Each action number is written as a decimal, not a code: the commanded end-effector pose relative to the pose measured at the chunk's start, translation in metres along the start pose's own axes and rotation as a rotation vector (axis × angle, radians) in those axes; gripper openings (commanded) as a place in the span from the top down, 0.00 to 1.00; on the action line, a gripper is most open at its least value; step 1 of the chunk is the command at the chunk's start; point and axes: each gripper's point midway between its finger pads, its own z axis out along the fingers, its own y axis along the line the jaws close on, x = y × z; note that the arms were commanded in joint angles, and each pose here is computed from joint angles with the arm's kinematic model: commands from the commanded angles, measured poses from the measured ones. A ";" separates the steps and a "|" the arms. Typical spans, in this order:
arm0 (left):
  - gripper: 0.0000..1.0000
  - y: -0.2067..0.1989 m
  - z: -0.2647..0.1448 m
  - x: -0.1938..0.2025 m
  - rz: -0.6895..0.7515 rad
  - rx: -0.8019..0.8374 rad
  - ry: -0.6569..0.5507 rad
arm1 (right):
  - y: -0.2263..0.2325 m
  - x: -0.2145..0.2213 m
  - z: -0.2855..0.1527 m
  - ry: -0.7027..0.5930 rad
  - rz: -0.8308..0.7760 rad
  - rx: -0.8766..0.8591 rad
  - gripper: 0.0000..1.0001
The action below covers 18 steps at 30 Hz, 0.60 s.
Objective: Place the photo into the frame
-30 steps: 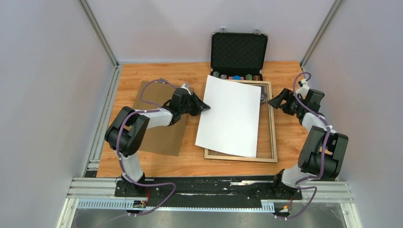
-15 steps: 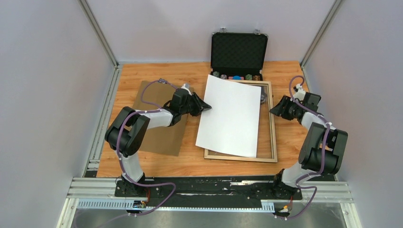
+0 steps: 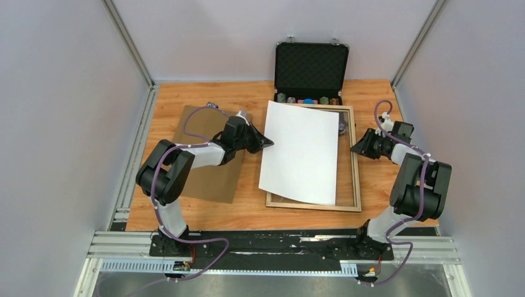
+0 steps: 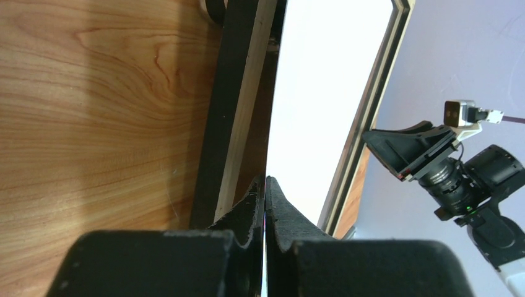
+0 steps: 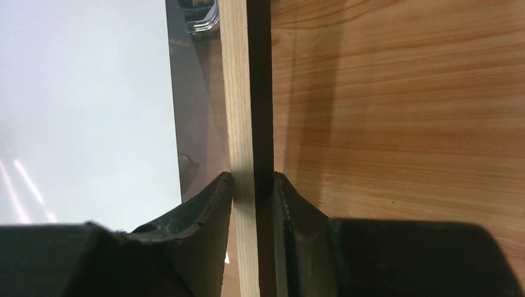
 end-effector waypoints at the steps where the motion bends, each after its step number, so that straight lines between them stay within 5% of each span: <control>1: 1.00 -0.015 -0.010 -0.002 -0.007 0.021 -0.013 | 0.005 -0.014 0.000 -0.021 -0.006 -0.011 0.73; 18: 1.00 -0.017 -0.002 -0.006 0.009 0.057 -0.027 | 0.019 0.012 0.001 0.047 0.104 -0.056 0.84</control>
